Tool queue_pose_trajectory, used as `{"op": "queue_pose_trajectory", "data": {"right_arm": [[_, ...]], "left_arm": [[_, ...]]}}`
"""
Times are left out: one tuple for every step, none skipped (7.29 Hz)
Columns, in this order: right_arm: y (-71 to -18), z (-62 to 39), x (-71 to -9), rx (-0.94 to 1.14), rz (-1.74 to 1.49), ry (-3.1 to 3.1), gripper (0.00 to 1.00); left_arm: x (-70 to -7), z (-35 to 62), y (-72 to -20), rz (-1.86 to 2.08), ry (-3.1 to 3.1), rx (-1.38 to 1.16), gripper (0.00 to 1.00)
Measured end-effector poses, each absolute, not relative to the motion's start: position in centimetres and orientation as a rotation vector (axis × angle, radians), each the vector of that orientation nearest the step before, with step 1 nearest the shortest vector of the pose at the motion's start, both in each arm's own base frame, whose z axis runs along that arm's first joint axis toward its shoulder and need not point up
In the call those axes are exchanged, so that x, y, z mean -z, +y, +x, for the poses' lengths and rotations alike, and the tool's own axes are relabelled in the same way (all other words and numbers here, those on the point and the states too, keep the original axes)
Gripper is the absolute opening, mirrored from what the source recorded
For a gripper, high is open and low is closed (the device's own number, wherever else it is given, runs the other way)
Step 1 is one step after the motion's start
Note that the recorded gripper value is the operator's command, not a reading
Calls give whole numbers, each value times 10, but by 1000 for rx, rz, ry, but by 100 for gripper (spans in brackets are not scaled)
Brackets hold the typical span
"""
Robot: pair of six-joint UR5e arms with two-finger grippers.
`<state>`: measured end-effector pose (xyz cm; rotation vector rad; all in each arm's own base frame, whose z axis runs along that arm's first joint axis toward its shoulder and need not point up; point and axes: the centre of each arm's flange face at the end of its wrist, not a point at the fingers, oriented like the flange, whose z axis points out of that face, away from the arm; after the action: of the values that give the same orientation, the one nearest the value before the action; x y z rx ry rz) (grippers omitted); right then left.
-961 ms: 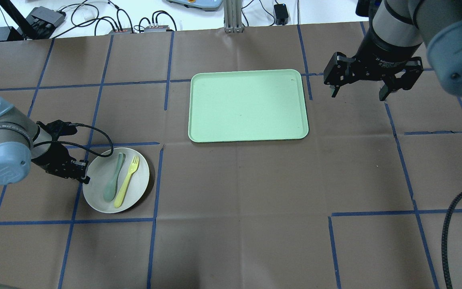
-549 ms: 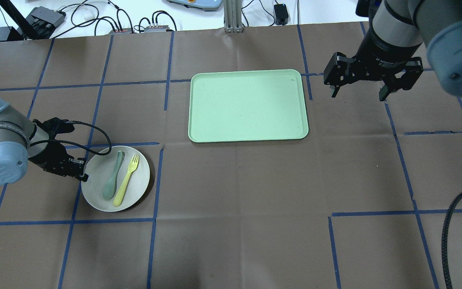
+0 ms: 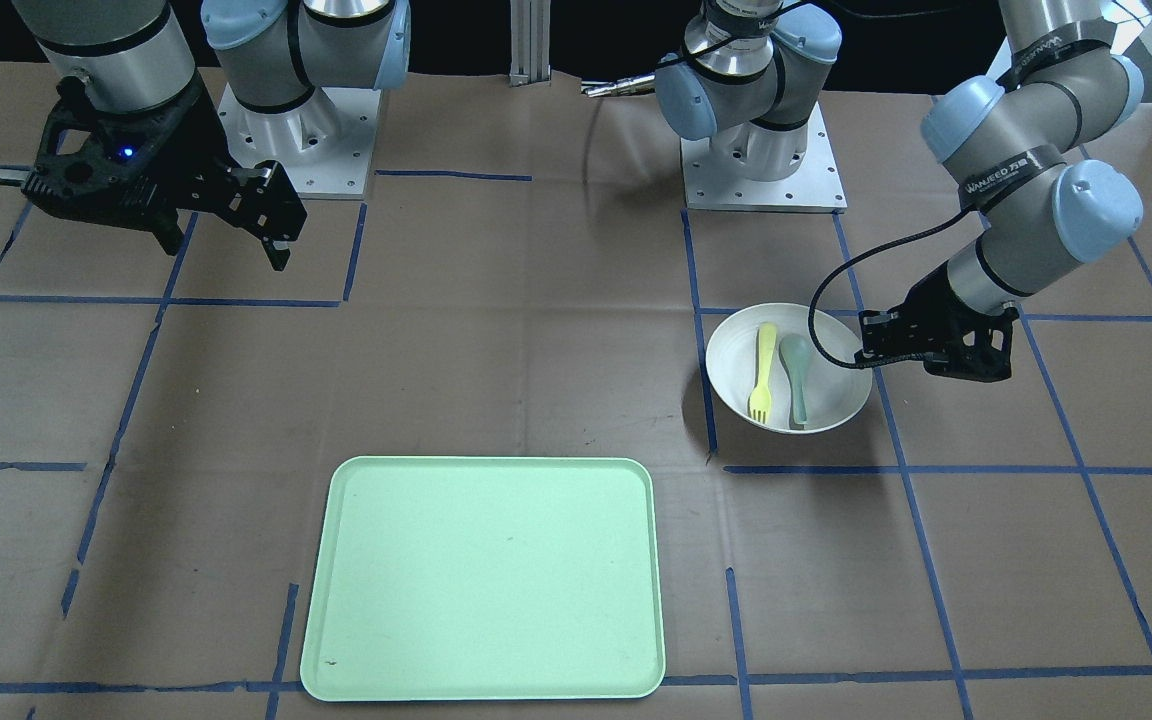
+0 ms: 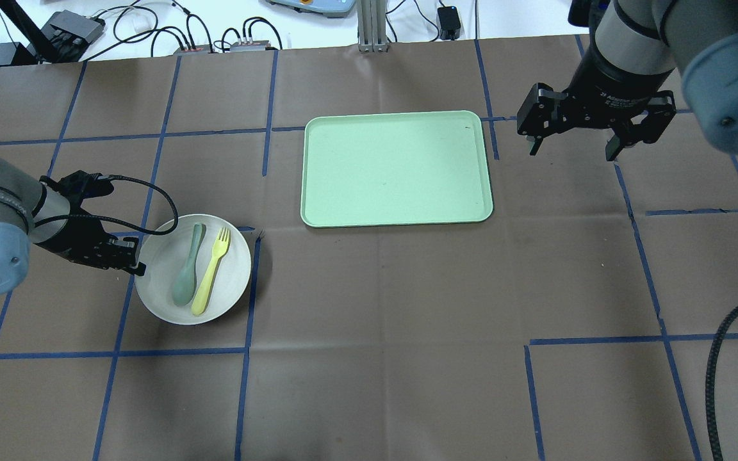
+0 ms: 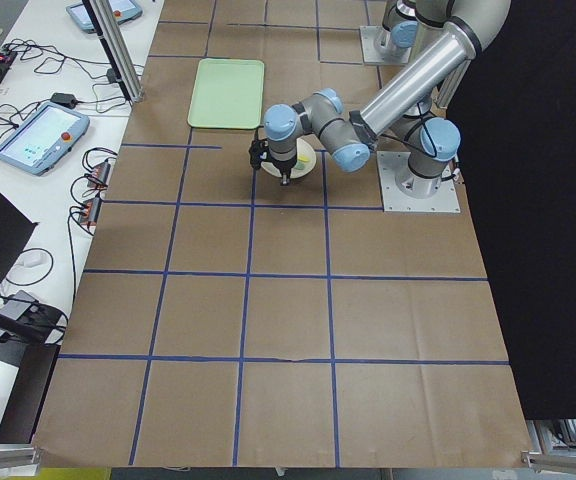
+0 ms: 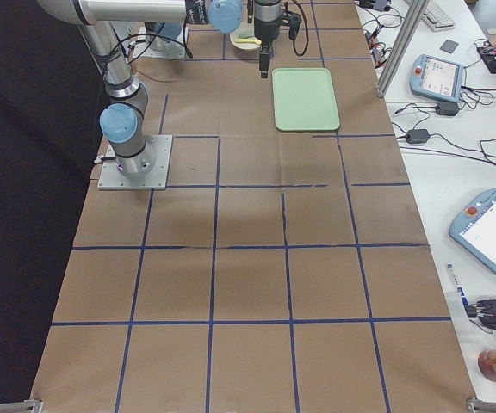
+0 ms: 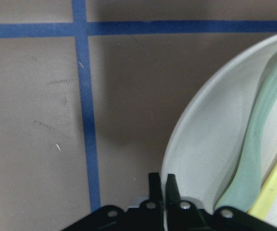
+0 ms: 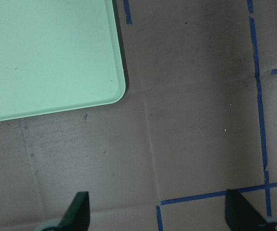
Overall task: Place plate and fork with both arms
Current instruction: 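Slide the white plate with the left gripper onto the mint-green tray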
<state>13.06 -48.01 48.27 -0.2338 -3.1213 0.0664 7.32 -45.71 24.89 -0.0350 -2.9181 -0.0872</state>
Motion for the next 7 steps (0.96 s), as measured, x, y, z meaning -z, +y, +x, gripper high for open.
{"op": "queue_pose_trajectory", "data": {"right_arm": [[-480, 131, -483, -67, -233, -3122, 100], [-480, 131, -483, -67, -234, -3122, 100], [-480, 131, -483, -67, -235, -3123, 100], [-480, 131, -483, -68, -235, -3123, 100], [-480, 131, -483, -69, -235, -3123, 100], [-480, 131, -483, -69, -235, -3123, 100], [-480, 131, -483, -69, -235, -3124, 100]], "left_arm": [[-259, 53, -464, -49, -2918, 74, 0], [-269, 31, -475, -59, -2909, 62, 0], [-276, 12, -489, -44, -2885, 59, 0], [-277, -3, -506, -23, -2860, 65, 0], [-271, -19, -529, -10, -2843, 84, 0], [-264, -37, -556, -10, -2838, 104, 0], [-258, -62, -588, -13, -2834, 114, 0]]}}
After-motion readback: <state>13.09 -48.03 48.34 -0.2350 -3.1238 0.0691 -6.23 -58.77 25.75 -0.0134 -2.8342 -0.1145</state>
